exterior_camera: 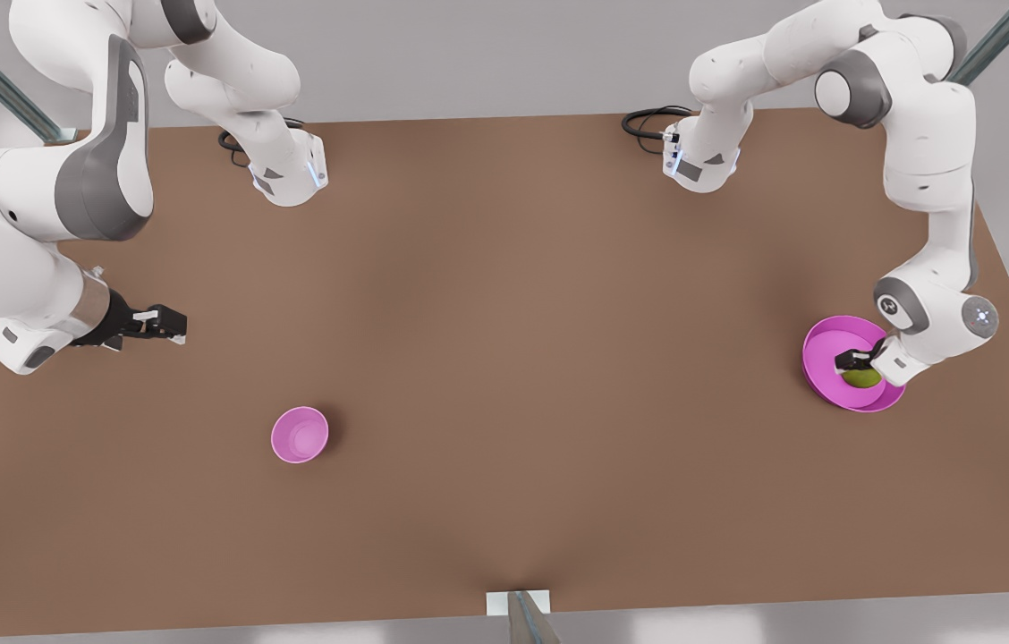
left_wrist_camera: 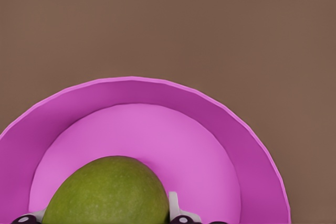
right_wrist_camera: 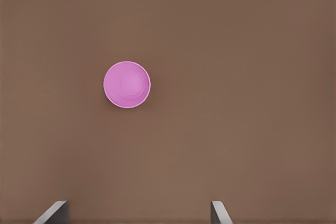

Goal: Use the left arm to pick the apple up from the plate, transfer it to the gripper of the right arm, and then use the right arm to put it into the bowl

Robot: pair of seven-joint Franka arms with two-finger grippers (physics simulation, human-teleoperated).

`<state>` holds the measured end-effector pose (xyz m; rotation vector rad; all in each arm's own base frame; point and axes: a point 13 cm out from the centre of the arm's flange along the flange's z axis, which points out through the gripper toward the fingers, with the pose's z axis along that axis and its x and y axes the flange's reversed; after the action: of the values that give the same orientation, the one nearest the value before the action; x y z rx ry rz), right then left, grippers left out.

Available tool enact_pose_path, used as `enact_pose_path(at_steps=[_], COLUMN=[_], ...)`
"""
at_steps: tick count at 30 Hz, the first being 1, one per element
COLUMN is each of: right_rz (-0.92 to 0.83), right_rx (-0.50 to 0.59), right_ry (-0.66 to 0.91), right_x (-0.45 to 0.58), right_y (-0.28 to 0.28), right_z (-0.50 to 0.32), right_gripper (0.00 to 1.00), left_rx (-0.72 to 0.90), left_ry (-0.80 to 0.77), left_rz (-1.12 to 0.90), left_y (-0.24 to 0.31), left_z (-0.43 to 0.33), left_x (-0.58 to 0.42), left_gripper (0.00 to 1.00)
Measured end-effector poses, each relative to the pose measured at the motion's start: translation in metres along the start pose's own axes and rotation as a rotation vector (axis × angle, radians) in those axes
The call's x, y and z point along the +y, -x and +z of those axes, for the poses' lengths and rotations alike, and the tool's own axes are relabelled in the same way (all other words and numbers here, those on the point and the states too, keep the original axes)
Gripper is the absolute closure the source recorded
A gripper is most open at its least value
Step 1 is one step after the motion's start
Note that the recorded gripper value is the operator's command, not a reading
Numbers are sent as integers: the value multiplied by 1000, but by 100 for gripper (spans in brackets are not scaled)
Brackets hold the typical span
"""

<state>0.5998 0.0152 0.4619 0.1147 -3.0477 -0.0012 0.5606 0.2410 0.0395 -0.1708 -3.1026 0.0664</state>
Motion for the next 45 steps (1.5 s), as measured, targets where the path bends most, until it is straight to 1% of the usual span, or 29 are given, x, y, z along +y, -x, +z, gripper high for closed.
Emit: enact_pose_path(at_steps=[2,5,7,9,11,14,17,20,22,24,27,31,33,37,41,45], right_rz=[0,2,5,5,2,-21,-108,-152,-145,-118,-39,84,144,243,248,238], right_rx=[0,1,1,1,1,-5,-17,7,60,133,216,254,285,314,249,137], right_ry=[0,0,1,1,1,3,19,158,288,421,656,907,1016,1197,1312,1387], right_x=[0,-2,-4,-4,-3,10,59,120,151,178,227,259,267,281,306,326], right_y=[0,0,0,0,0,0,-1,-2,0,-6,-3,16,17,16,24,41], right_z=[0,1,1,1,0,-3,-9,0,22,50,89,105,121,166,186,198], right_gripper=[0,0,0,0,0,0,0,0,0,0,0,0,0,0,0,0], left_rx=[-1,-30,-74,-138,-190,-215,-200,-169,-163,-189,-247,-341,-410,-546,-648,-738], left_ry=[2,17,37,55,22,-102,-295,-561,-707,-842,-1011,-1202,-1256,-1281,-1268,-1251], left_rz=[2,11,33,97,206,415,581,670,699,693,634,534,541,605,696,779], left_y=[0,11,29,63,101,140,138,119,102,100,106,117,122,130,129,126], left_z=[1,-17,-45,-96,-146,-180,-192,-185,-184,-185,-189,-186,-192,-194,-183,-176], left_x=[0,1,-3,-29,-96,-252,-416,-567,-653,-718,-769,-792,-805,-811,-816,-823], left_gripper=[23,24,24,24,24,23,24,24,24,24,24,25,30,30,30,28])
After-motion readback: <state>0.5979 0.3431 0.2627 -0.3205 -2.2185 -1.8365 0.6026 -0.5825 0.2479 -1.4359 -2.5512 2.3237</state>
